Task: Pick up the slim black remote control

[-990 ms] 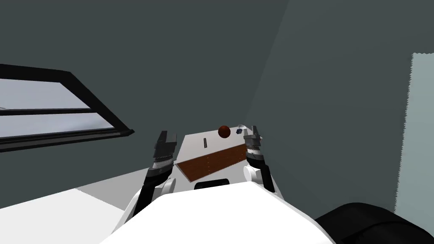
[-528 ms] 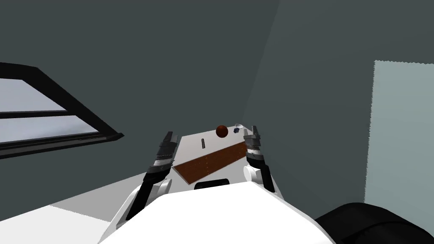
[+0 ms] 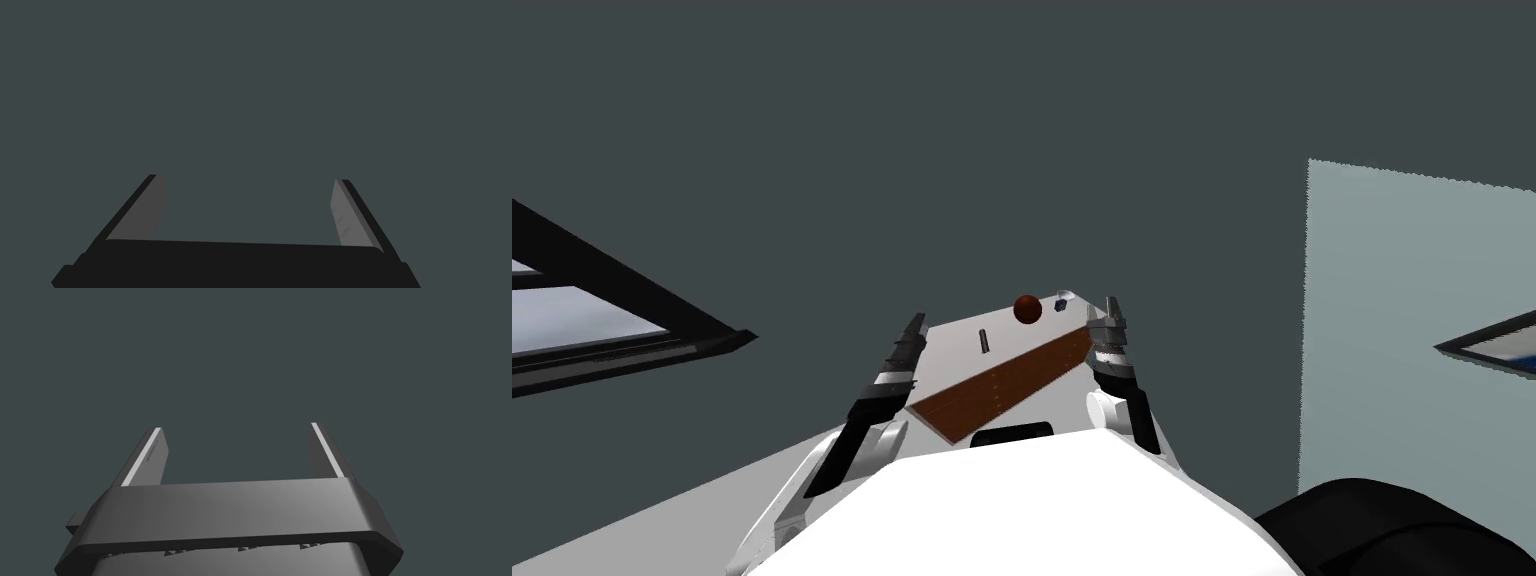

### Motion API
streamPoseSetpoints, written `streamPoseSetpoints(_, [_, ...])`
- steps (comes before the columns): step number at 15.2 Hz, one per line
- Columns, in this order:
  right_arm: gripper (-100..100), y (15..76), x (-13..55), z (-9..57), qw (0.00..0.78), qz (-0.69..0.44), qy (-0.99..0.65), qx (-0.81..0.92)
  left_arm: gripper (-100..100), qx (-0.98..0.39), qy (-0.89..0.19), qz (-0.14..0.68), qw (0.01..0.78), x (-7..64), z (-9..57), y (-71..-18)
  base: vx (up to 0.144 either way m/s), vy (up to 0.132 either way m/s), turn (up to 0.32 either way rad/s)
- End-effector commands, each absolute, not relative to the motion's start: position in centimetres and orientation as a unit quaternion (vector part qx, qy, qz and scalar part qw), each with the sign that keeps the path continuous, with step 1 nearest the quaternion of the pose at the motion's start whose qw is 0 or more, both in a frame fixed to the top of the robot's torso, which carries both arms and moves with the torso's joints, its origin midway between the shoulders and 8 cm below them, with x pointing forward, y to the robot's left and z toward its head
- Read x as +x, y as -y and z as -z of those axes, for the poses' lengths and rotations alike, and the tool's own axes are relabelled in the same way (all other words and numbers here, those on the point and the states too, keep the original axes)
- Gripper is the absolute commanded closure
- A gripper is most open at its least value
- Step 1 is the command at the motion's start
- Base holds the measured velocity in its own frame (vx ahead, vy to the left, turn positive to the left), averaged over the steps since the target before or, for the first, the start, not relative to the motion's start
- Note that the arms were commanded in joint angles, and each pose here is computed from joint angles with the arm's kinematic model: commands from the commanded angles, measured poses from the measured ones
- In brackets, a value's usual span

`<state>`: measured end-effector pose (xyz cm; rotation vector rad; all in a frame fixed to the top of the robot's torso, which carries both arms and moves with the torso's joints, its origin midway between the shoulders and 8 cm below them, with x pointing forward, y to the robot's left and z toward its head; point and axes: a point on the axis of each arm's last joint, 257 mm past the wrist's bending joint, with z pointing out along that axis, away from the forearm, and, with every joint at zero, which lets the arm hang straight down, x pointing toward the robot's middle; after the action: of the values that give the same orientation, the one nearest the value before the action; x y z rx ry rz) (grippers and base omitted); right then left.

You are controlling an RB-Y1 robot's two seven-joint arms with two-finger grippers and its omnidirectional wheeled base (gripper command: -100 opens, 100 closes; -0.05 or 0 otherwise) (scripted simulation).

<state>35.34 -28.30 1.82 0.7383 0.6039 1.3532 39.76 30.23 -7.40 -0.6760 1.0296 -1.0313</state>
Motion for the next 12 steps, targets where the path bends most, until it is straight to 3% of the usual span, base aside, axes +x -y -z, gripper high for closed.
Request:
streamPoseSetpoints(1, [0,28.3,35.3,-1.8,0.677,-0.602,-0.269,0.328,-100,-0.313,-0.485,0.434,0.692,40.6,9.1,-31.5,0.001,0.014,-0.166])
streamPoseSetpoints(12, [0,28.3,35.3,-1.8,0.676,-0.602,-0.269,0.328,-100,-0.355,-0.550,0.346,0.672,42.7,14.5,-36.1,0.000,0.015,-0.155])
